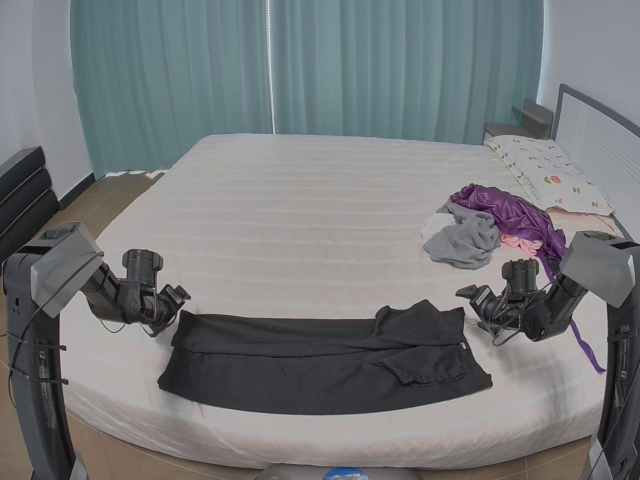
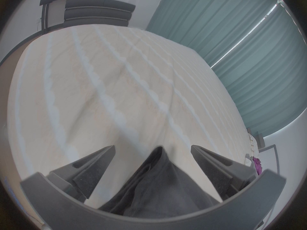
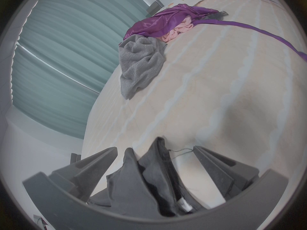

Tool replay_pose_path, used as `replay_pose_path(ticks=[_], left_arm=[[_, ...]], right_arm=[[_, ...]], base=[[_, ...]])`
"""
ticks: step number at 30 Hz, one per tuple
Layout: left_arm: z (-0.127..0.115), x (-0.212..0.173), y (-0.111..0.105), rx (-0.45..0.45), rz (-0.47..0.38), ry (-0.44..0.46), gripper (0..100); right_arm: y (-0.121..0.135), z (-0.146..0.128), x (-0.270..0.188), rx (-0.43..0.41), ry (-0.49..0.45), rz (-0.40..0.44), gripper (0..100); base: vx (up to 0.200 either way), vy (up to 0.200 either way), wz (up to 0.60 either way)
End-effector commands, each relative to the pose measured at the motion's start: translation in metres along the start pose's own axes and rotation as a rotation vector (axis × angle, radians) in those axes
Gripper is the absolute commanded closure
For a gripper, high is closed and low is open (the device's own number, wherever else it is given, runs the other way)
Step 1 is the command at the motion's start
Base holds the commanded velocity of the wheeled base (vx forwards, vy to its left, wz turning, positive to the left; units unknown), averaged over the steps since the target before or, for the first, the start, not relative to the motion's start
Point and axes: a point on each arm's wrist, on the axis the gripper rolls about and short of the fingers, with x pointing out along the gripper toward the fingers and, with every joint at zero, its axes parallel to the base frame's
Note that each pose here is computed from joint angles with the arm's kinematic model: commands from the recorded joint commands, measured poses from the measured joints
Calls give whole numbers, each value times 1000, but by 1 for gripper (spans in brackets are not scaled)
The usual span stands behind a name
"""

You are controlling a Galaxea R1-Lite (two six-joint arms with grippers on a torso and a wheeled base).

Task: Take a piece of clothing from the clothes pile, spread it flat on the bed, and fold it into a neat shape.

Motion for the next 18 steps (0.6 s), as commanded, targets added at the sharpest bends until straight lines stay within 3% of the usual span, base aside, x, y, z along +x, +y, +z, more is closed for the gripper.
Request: replay_pose_path(ticks=[1,4,10,12,18], left_arm=[[7,-47,2,-25,-56,23,0],[10,-63,10,-40,-72,34,0],[-9,-87,26,-47,-72,116,0],[-23,-104,33,-37,-84,146,0],[-43,-115,47,-26,-76,194,0]], right_arm=[[3,-5,-30,24,26,0,0],[4,-13,-45,39,41,-5,0],[0,-30,-76,81,84,11,0],[-6,-48,-89,80,125,20,0],[-12,-63,-102,61,134,45,0]], base=[[0,0,0],[0,0,0],[0,0,0],[0,0,0],[-200,0,0]])
